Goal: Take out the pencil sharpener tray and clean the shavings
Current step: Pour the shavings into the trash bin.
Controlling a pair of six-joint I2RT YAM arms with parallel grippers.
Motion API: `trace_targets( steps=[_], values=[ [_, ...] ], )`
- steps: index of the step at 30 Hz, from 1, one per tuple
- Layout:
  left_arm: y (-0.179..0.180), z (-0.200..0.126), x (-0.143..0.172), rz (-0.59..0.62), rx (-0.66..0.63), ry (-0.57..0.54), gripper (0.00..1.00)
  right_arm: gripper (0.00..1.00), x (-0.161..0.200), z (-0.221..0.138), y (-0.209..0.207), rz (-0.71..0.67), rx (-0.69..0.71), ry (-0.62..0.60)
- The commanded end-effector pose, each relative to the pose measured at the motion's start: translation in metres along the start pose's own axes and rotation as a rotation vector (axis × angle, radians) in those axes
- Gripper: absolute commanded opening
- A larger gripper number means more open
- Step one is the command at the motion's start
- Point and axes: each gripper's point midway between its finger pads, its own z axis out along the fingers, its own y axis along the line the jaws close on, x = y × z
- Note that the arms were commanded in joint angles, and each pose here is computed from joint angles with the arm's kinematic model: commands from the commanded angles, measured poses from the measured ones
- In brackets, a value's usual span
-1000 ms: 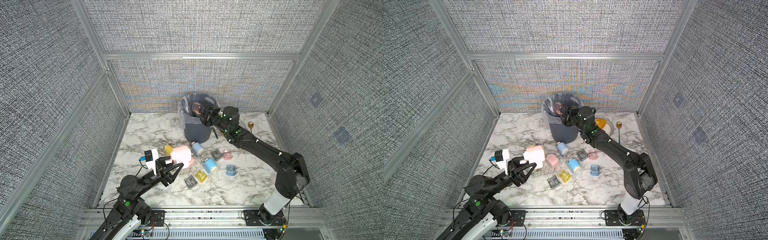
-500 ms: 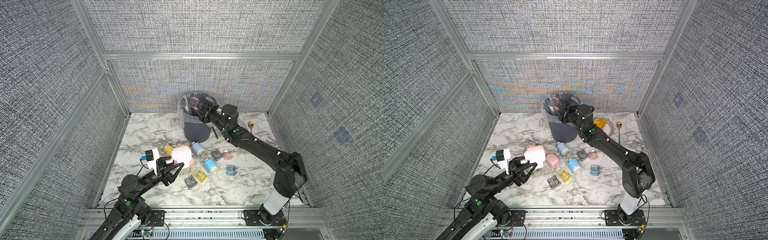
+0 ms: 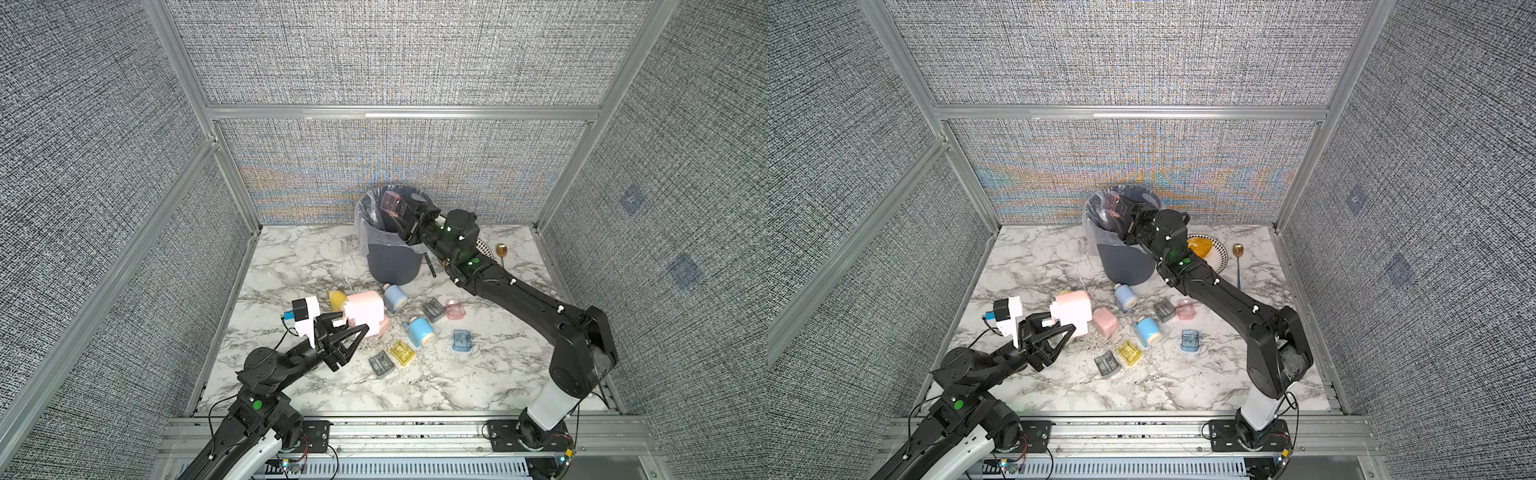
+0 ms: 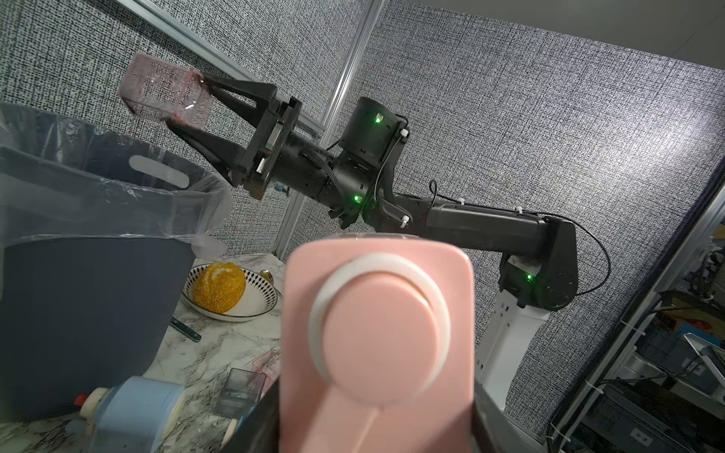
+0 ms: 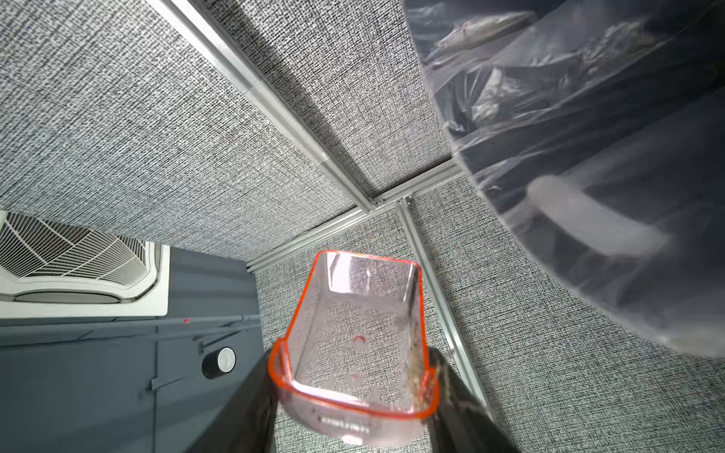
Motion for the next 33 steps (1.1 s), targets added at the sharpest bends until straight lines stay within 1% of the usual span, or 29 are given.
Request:
trace_targets(
  steps=[1,5,7,15,18,24,26,30,33],
  values=[
    [-0.008,-0.001,-0.012,0.022,0.026,-0.040,0.00,0.37,-0.013,-0.004,-0.016,0.097,0.027,-0.033],
    [-0.004,0.001,-0.010,0.015,0.014,-0.037,0.00,0.37,-0.031,-0.007,-0.053,0.146,0.071,-0.043],
    [-0.003,0.003,-0.009,0.011,0.014,-0.030,0.00,0.37,-0.032,-0.005,-0.058,0.147,0.082,-0.038],
    [-0.001,0.007,-0.010,0.017,0.009,-0.022,0.00,0.37,-0.006,0.004,-0.016,0.064,0.035,0.011],
    [0.000,0.009,-0.009,0.015,0.006,-0.019,0.00,0.37,-0.010,0.000,-0.021,0.062,0.040,0.007],
    [0.005,0.012,-0.005,0.008,-0.001,-0.007,0.00,0.37,-0.018,0.000,-0.047,0.079,0.074,0.021],
    [0.006,0.013,-0.004,0.009,-0.004,-0.003,0.00,0.37,-0.014,0.004,-0.042,0.062,0.067,0.038],
    [0.006,0.014,-0.004,0.014,-0.007,-0.001,0.00,0.37,0.001,0.008,-0.017,-0.017,0.036,0.063],
    [0.007,0.014,-0.004,0.017,-0.012,0.001,0.00,0.37,0.010,0.006,-0.005,-0.042,0.015,0.083]
  ],
)
